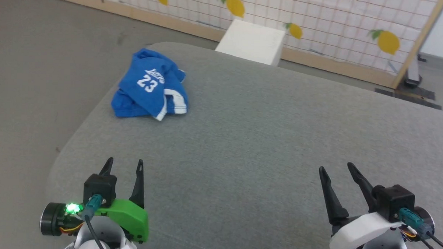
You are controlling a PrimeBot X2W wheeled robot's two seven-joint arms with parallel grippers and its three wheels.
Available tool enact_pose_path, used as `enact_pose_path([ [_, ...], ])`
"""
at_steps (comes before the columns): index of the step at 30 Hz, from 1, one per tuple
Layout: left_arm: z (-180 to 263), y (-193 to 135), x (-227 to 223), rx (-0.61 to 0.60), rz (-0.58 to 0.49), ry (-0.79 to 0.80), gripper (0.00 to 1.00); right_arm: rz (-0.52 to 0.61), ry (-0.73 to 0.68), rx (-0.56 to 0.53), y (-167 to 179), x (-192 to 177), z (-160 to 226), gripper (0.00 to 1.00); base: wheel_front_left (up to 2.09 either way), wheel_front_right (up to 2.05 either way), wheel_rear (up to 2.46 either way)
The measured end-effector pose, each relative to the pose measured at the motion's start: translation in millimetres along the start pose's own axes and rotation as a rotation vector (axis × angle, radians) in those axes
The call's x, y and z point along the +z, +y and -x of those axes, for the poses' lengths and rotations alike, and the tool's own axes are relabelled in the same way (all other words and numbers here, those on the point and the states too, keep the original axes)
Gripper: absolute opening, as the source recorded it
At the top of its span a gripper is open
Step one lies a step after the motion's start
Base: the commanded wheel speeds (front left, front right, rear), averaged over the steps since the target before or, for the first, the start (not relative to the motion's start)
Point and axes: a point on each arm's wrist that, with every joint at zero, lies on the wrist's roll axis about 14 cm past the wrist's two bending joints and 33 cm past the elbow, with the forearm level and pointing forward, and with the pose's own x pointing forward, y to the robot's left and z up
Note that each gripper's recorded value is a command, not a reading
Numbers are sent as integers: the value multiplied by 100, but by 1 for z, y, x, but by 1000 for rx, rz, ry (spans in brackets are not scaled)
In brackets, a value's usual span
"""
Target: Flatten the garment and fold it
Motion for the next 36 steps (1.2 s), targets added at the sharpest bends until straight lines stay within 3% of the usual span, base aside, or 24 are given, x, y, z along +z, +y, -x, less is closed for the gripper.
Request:
enact_pose_path([
  [16,37,50,-6,144,-26,14,100,-25,16,201,64,-3,-24,100,0,0,0],
  [36,36,57,-6,171,-27,22,100,-42,27,206,65,-7,-26,100,0,0,0],
])
